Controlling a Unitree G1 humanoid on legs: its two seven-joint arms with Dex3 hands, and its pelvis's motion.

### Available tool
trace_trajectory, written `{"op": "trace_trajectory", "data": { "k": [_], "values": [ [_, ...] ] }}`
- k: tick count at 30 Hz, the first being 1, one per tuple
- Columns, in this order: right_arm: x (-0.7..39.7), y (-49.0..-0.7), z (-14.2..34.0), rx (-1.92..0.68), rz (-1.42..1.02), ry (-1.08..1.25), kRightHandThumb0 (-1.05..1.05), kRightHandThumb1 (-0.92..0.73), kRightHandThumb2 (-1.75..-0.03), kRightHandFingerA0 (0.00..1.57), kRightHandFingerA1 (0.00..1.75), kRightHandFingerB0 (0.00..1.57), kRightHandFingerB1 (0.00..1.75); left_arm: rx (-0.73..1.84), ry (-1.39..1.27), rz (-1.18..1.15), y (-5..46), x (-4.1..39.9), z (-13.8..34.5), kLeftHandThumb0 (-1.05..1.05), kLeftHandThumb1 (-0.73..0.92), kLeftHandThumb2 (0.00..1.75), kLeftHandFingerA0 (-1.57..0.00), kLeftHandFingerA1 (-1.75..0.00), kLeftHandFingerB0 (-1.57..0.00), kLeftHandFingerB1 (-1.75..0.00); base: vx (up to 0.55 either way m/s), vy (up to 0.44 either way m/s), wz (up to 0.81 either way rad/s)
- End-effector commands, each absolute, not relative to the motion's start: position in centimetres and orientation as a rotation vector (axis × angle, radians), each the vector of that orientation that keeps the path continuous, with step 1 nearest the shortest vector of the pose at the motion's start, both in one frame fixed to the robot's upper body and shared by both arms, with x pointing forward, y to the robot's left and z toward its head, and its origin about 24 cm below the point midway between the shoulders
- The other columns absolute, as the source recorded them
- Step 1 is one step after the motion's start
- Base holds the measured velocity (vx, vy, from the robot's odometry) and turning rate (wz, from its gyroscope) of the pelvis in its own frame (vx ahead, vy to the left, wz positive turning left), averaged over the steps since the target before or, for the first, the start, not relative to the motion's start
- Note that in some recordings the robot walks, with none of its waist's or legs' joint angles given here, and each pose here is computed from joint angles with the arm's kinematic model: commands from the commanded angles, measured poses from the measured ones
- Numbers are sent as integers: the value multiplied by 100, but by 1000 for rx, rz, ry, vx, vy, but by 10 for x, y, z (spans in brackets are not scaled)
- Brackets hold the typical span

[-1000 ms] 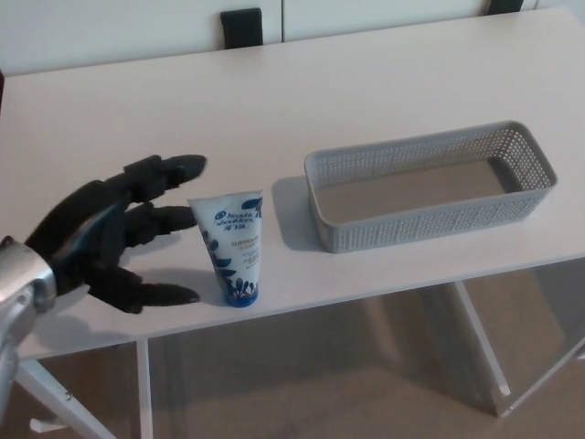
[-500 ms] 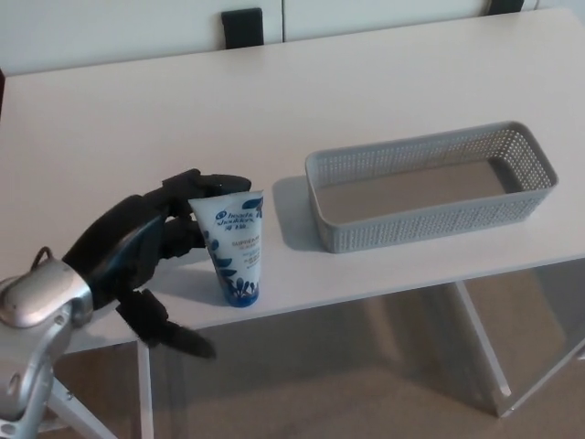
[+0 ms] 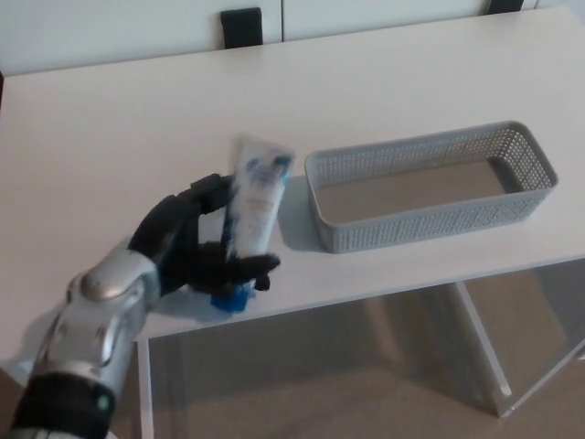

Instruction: The robot walks towards a table in front, picks a shampoo with left hand and puts it in a small grey container

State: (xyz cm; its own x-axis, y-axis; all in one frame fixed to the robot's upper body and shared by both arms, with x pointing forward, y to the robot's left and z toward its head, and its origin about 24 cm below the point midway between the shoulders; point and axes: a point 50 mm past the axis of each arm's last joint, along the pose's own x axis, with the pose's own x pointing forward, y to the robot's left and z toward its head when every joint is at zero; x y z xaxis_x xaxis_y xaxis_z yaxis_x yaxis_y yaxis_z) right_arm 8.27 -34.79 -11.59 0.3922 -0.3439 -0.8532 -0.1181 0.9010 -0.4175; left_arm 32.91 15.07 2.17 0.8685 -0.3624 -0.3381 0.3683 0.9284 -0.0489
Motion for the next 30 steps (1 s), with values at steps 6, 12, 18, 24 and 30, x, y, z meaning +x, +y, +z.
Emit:
{"op": "trace_trajectory", "data": {
  "k": [6, 12, 18, 24, 30],
  "values": [
    [102, -360, -103, -459, -154, 1111, -38, -46, -82, 68, 61, 46, 51, 135, 375, -104, 119, 356, 15, 6, 27, 121, -157, -138, -134, -126, 0, 0, 0],
    [102, -362, -101, -487, -129, 1119, -38, -47, -81, 67, 61, 48, 52, 53, 313, -114, 128, 359, 24, 2, 34, 120, -151, -136, -150, -134, 0, 0, 0],
    [104, -360, -102, -519, -101, 1134, -41, -47, -82, 69, 61, 49, 52, 42, 93, -152, 130, 368, 71, -28, 1, 162, -157, -118, -138, -112, 0, 0, 0],
    [107, -357, -103, -531, -78, 1132, -40, -48, -83, 69, 62, 48, 52, 249, -280, -268, 108, 344, 157, -15, 67, 88, -119, -132, -87, -122, 0, 0, 0],
    [105, -357, -104, -530, -75, 1146, -38, -59, -57, 70, 44, 56, 39, 386, -410, -287, 86, 330, 190, -17, 77, 62, -105, -131, -80, -103, 0, 0, 0]
  ]
}}
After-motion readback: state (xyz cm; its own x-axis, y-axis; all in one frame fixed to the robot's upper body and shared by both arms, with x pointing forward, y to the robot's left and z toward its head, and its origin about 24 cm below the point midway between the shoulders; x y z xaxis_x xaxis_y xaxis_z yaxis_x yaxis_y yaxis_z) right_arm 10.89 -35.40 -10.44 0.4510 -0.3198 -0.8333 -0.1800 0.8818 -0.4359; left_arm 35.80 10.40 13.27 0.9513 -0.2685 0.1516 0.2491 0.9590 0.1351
